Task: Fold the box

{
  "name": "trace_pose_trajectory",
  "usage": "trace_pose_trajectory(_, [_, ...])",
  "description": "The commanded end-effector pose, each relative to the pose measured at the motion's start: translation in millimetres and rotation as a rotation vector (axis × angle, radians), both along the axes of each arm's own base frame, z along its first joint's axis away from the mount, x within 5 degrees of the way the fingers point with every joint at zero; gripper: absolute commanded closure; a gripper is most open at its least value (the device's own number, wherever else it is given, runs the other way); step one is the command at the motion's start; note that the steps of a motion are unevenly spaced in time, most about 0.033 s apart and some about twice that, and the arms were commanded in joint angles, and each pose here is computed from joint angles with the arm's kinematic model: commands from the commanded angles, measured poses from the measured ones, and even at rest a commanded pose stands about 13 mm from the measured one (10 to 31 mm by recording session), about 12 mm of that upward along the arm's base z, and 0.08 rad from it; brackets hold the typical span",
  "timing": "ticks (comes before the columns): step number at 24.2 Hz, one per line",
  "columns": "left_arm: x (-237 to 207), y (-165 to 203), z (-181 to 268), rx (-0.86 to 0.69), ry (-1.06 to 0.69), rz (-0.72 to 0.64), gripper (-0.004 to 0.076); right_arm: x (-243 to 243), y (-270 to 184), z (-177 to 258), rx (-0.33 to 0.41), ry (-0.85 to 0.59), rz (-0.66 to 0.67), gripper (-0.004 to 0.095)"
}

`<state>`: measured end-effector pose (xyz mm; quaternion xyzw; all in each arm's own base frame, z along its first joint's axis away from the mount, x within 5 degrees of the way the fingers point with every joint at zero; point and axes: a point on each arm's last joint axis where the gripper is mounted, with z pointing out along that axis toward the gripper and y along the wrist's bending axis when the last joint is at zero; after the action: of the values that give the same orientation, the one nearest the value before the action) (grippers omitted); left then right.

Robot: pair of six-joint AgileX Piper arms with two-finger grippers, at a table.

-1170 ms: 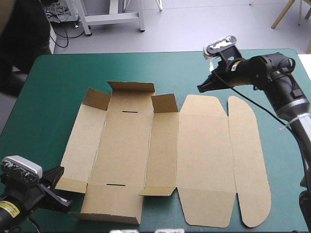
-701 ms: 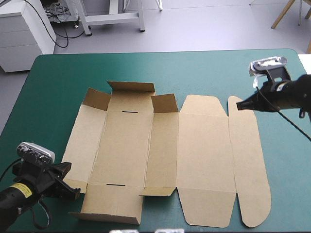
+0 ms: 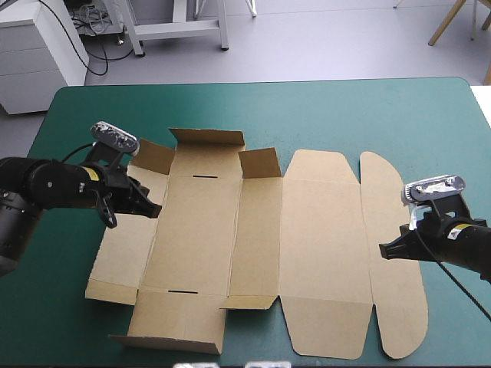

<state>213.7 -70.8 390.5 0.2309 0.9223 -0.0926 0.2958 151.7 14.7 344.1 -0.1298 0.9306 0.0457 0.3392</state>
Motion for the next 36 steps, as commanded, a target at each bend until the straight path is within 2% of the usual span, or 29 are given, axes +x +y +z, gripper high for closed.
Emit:
trace_pose_trajectory(1, [11,0,22,-0.083,-0.041,-0.017,0.0707,-3,-1,15,0.009,-0.114,-0.015,0.0927])
trace_pose_trajectory(4, [17,13,22,-0.154,0.01,-0.035,0.0707,-3,-1,15,0.007,-0.118,-0.016,0.0927])
trace_pose_trajectory(7, [22,39,21,-0.247,0.042,0.0,0.0707,-3,-2,15,-0.002,-0.119,-0.014,0.0927])
trace_pose_trajectory(14, [30,119,21,-0.398,-0.021,0.299,0.0707,-3,-2,15,-0.006,-0.114,-0.013,0.0927])
trace_pose_trajectory(19, [20,176,16,-0.406,-0.059,0.495,0.0706,-3,-2,15,-0.005,-0.119,-0.014,0.0927])
trace_pose_trajectory(24, [11,198,12,-0.326,-0.077,0.551,0.0708,-3,-1,15,0.004,-0.119,-0.013,0.0927])
trace_pose_trajectory(26, [12,203,10,-0.404,-0.036,0.697,0.0699,-3,-1,15,0.004,-0.121,-0.014,0.0927])
trace_pose_trajectory(28, [16,205,7,-0.426,-0.03,0.7,0.0612,-2,-1,16,0.009,-0.13,-0.017,0.0927])
trace_pose_trajectory(30, [19,208,0,-0.44,0.017,0.69,0.0426,-2,-1,16,0.009,-0.132,-0.017,0.0927])
trace_pose_trajectory(31, [21,210,-6,-0.441,0.047,0.687,0.0246,-2,-1,16,0.008,-0.135,-0.016,0.0927])
trace_pose_trajectory(32, [23,212,-8,-0.449,0.06,0.697,0.0162,-2,-1,16,0.008,-0.135,-0.016,0.0927])
trace_pose_trajectory(33, [26,215,-16,-0.464,0.09,0.712,0.0043,-1,-1,17,0.008,-0.138,-0.017,0.0927])
trace_pose_trajectory(36, [33,222,-35,-0.473,0.148,0.705,0.0,-1,-1,17,0.009,-0.147,-0.018,0.0927])
